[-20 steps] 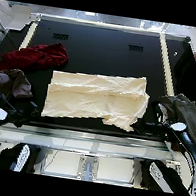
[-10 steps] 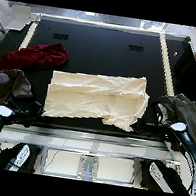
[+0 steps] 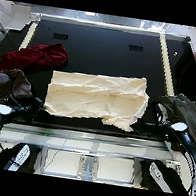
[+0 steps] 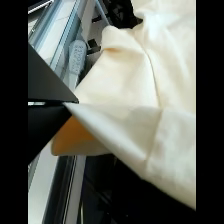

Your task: Fold the shirts.

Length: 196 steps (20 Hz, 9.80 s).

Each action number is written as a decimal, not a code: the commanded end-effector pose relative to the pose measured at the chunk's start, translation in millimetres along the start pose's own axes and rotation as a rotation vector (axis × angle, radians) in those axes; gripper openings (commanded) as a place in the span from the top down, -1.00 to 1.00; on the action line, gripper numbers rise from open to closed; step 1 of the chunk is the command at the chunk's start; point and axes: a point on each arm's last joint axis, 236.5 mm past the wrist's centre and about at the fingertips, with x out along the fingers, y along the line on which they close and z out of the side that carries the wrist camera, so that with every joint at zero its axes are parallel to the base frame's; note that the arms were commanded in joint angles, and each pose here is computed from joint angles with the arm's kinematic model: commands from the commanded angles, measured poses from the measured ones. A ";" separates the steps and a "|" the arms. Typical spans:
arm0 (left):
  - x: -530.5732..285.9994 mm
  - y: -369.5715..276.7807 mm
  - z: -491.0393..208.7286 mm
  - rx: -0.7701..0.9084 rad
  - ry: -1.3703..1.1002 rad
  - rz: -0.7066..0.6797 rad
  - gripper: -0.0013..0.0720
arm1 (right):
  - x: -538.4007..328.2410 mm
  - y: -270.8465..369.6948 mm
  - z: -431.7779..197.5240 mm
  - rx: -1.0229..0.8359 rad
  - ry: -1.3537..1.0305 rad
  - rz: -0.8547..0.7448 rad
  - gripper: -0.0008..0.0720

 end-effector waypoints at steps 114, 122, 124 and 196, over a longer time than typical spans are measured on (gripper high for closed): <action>201.5 -257.5 -137.3 1.428 0.538 0.068 0.93 | -21.2 266.6 192.8 -0.647 0.108 0.240 0.95; 145.1 -253.7 -57.0 1.476 0.453 0.259 0.93 | 14.7 360.3 157.9 -0.750 0.015 0.282 0.95; 100.3 -265.1 -19.2 1.434 0.390 0.268 0.93 | 35.7 382.3 149.7 -0.758 -0.019 0.311 0.95; -105.6 -272.0 132.7 1.232 -0.010 0.248 0.03 | 149.4 267.3 191.0 -0.581 0.128 0.083 0.94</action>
